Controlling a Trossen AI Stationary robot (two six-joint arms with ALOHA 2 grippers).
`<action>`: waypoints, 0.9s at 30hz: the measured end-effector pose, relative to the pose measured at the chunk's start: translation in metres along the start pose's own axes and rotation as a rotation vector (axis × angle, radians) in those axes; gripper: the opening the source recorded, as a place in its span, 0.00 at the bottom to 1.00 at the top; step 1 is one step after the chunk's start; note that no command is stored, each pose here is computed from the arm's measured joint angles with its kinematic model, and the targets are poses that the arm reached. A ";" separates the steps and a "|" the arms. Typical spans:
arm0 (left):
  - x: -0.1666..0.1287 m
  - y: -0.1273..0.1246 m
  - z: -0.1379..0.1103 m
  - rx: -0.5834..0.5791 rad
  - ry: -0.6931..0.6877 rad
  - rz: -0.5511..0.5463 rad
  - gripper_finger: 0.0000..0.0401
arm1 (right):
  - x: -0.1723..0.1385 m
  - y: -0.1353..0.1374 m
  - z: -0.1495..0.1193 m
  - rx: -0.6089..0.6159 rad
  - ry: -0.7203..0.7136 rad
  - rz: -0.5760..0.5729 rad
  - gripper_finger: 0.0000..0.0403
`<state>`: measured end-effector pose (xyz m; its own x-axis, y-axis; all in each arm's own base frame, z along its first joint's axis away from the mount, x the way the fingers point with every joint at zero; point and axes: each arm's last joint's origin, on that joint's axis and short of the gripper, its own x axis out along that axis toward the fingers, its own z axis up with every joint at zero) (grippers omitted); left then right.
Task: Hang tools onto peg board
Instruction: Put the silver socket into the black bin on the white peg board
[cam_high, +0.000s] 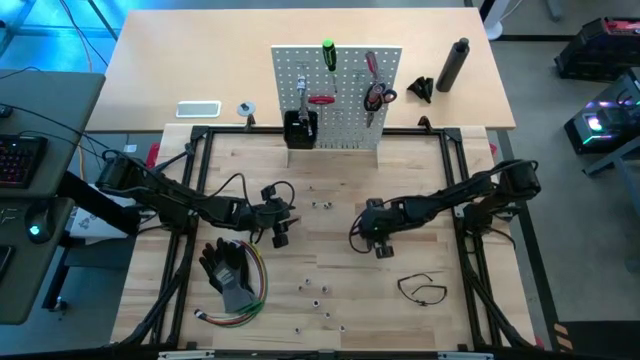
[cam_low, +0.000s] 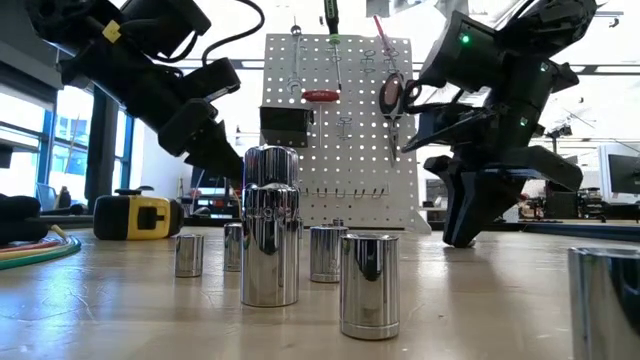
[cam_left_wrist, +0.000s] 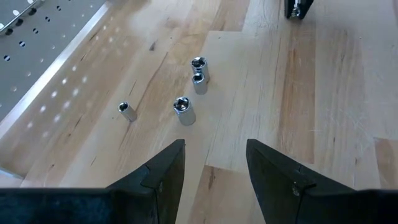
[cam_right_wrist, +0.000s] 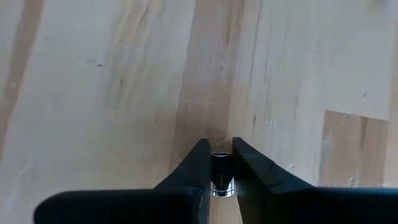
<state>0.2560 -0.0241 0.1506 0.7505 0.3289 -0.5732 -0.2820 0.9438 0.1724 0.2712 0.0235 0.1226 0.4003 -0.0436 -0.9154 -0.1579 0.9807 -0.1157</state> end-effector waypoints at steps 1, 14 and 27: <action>0.000 0.000 0.000 0.000 0.000 0.000 0.41 | 0.000 0.000 0.000 0.000 -0.002 -0.006 0.09; 0.000 0.000 0.002 -0.009 -0.021 -0.003 0.41 | -0.002 -0.003 0.014 -0.013 -0.124 -0.038 0.09; 0.003 -0.005 0.015 -0.061 -0.153 -0.070 0.41 | -0.033 -0.010 0.042 -0.021 -0.450 -0.046 0.09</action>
<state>0.2687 -0.0273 0.1594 0.8503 0.2682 -0.4527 -0.2585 0.9623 0.0846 0.2974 0.0234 0.1699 0.7593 0.0045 -0.6507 -0.1470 0.9753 -0.1648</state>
